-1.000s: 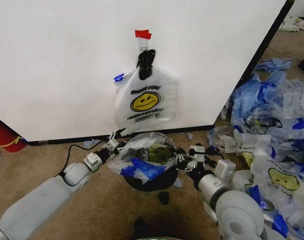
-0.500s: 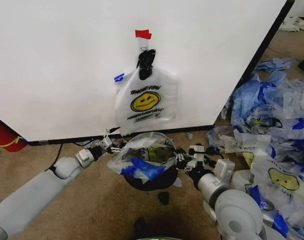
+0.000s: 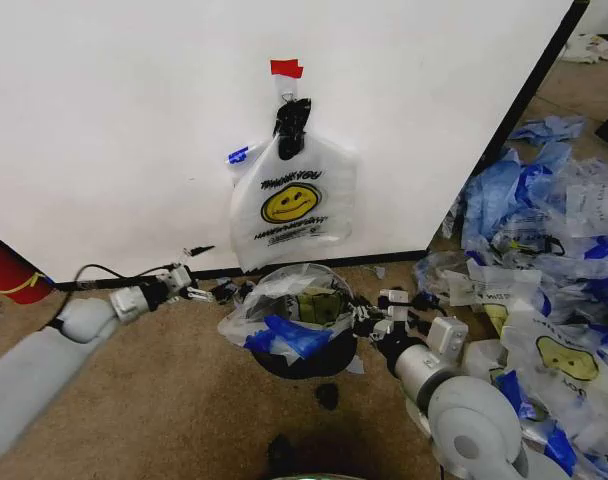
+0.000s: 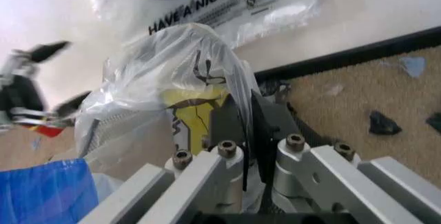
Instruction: Pick up the garbage bag from the wall and place it over the trash bin.
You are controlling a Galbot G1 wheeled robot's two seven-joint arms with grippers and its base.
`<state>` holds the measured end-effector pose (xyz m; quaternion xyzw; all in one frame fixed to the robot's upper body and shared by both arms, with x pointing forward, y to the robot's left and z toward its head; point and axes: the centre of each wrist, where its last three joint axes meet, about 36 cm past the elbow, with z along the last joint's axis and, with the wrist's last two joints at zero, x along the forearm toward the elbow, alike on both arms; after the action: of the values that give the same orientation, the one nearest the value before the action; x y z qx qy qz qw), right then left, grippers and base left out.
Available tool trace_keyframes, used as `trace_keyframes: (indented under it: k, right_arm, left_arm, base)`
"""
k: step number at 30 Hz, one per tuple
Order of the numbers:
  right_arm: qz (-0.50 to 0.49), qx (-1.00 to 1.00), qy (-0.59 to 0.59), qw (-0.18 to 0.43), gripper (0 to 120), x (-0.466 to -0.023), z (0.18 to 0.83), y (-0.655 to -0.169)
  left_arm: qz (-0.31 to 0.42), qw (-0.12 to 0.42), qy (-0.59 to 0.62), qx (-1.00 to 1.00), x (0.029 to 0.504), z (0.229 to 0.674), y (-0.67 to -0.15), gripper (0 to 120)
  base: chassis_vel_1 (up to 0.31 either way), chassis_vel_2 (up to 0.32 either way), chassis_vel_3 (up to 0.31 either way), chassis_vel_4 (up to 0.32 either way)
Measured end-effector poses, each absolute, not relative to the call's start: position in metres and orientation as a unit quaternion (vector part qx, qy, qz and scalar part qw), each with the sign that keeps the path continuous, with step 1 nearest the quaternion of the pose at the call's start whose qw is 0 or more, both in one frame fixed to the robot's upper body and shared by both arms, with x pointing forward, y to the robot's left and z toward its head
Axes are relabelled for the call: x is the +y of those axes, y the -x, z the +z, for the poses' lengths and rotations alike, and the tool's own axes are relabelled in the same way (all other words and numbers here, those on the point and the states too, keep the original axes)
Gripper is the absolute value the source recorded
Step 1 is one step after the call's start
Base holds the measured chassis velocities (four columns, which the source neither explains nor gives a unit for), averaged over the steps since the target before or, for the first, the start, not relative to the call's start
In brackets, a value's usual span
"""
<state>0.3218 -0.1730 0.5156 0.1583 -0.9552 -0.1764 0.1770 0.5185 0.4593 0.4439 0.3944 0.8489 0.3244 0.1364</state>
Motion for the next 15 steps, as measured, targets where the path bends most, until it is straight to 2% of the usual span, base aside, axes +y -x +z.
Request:
trace_keyframes:
  k: [7, 15]
  right_arm:
    - [-0.197, -0.961, -0.128, 0.147, 0, -0.176, 0.502, -0.333]
    - [-0.197, -0.966, -0.111, 0.127, 0, -0.177, 0.48, -0.342]
  left_arm:
    - [0.304, 0.184, -0.388, 0.85, 0.436, 0.483, -0.501, 98]
    - [0.254, 0.205, -0.417, 0.848, 0.381, 0.491, -0.47, 97]
  base:
    - [0.0, 0.0, 0.0, 0.0]
    - [0.0, 0.0, 0.0, 0.0]
